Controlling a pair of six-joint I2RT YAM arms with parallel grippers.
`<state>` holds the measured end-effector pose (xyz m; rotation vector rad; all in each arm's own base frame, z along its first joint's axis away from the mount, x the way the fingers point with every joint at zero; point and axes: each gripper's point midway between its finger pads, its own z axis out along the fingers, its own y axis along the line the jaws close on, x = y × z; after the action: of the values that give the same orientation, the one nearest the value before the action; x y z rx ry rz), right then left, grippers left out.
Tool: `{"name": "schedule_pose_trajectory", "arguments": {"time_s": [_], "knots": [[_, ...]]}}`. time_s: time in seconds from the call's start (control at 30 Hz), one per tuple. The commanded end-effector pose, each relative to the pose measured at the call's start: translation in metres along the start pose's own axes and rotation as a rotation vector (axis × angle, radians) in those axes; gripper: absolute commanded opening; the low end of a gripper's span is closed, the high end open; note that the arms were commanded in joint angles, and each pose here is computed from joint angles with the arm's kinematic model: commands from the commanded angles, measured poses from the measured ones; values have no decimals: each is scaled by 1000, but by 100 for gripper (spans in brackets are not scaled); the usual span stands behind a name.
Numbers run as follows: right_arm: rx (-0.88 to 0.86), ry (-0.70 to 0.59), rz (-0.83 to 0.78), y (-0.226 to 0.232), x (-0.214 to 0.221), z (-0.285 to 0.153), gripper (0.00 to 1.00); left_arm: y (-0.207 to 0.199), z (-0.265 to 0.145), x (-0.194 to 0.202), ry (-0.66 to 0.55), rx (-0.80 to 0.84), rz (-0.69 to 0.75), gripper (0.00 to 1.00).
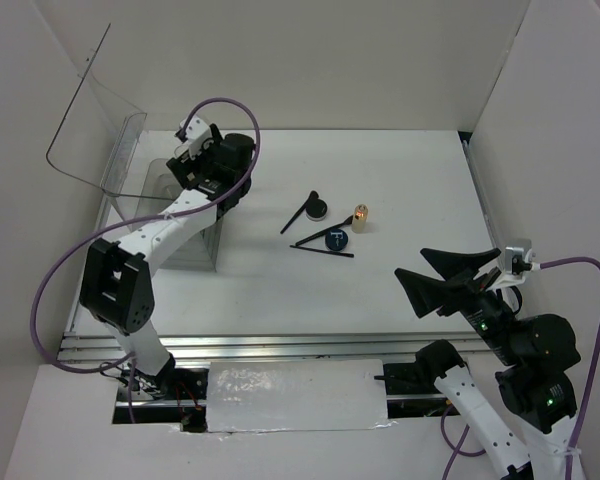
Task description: Organize the makeup
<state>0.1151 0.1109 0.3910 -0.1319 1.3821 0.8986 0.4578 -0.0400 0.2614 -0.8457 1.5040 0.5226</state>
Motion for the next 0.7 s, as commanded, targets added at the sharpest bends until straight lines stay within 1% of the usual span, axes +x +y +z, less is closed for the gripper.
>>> {"name": "schedule_pose_trajectory", "arguments": {"time_s": [0.0, 0.2, 0.3, 0.33, 0.37, 0.4, 0.43, 0.47, 0.5, 0.53, 0.57, 0.6, 0.63, 0.67], "knots": [[-18, -11, 18, 4, -5, 9, 100, -1, -21, -63, -54, 36, -126, 99], [35, 37, 72, -9, 8, 24, 100, 3, -45, -97, -49, 97, -135, 99], [71, 122, 128, -20, 29, 40, 100, -3, -56, -117, -34, 165, -116, 100], [89, 171, 151, -26, 41, 49, 100, -5, -61, -123, -28, 183, -106, 99], [103, 190, 179, -30, 48, 53, 100, -7, -64, -129, -23, 196, -97, 99], [133, 215, 198, -39, 61, 57, 100, -10, -69, -150, -30, 217, -126, 99], [158, 219, 207, -46, 67, 63, 100, -12, -77, -154, -19, 244, -102, 100], [227, 203, 201, -61, 70, 65, 100, -14, -82, -162, -22, 267, -83, 99], [285, 217, 203, -76, 80, 68, 100, -18, -89, -180, -29, 309, -101, 100], [329, 218, 193, -86, 84, 70, 100, -26, -101, -189, -14, 387, -102, 99], [372, 235, 173, -96, 90, 71, 100, -23, -107, -190, 9, 410, -71, 99], [445, 219, 149, -111, 89, 72, 100, -22, -116, -207, 6, 447, -92, 99], [499, 262, 134, -125, 100, 77, 100, -20, -133, -217, 10, 500, -95, 99], [551, 260, 98, -137, 99, 80, 100, -14, -142, -223, 15, 524, -81, 99]]}}
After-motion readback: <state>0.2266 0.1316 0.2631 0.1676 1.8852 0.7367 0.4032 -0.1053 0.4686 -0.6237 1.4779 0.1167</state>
